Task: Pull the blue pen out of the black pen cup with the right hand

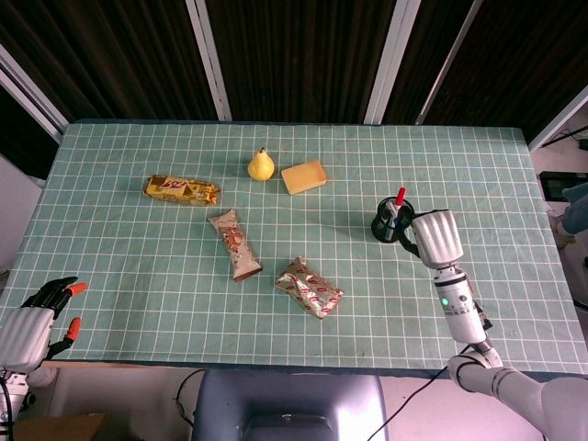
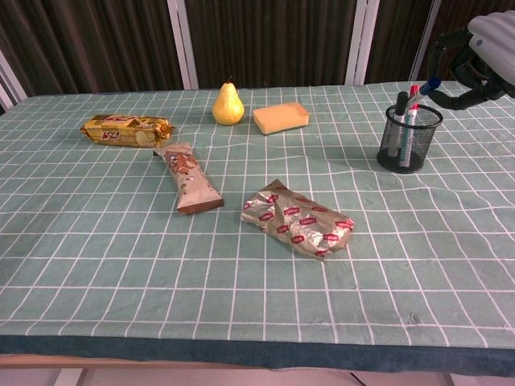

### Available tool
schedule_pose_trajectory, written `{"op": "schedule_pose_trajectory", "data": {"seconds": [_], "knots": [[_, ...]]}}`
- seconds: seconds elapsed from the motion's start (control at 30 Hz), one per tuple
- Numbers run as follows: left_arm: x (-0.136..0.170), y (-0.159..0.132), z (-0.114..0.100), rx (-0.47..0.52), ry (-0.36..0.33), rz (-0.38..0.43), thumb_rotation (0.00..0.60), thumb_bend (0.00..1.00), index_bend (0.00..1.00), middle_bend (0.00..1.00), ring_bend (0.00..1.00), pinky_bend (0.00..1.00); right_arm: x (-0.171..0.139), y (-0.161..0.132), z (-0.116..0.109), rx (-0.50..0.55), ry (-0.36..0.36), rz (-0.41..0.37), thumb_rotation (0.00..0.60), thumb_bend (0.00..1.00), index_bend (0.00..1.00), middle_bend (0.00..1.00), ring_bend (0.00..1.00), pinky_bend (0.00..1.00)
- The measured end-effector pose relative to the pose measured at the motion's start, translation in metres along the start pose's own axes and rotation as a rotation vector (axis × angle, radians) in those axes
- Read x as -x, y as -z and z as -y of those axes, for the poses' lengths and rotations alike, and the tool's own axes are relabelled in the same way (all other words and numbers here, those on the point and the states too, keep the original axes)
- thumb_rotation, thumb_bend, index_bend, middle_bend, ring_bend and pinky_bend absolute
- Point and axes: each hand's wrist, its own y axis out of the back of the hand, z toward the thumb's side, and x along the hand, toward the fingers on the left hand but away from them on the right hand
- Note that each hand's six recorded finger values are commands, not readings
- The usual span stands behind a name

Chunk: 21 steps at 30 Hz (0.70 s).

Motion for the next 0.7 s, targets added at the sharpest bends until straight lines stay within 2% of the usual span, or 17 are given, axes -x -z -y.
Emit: {"op": "schedule_pose_trajectory", "data": {"seconds": [0.23, 0.4, 0.53, 0.7], "knots": [[0.000, -0.001, 0.000, 0.001, 0.001, 0.003, 0.600, 0.47, 0.25, 0.15, 0.15, 0.36, -0.023, -0.040, -0.039, 0.090, 0.046, -0.087, 0.600, 0.99, 0.84, 1.00, 1.00, 1.00], [0.001, 0.000, 0.000, 0.005, 0.000, 0.004, 0.600, 0.47, 0.25, 0.15, 0.15, 0.36, -0.048, -0.070, -0.064, 0.103, 0.007, -0.172, 0.600, 0.99, 0.84, 1.00, 1.00, 1.00], [0.001, -0.001, 0.000, 0.007, 0.005, 0.007, 0.600, 0.47, 0.25, 0.15, 0.15, 0.36, -0.064, -0.080, -0.058, 0.007, -0.087, -0.234, 0.600, 1.00, 0.84, 1.00, 1.00, 1.00], [0.001, 0.000, 0.000, 0.014, 0.006, 0.007, 0.600, 0.47, 0.25, 0.15, 0.15, 0.36, -0.076, -0.080, -0.029, -0.149, -0.236, -0.268, 0.600, 0.99, 0.84, 1.00, 1.00, 1.00]]}}
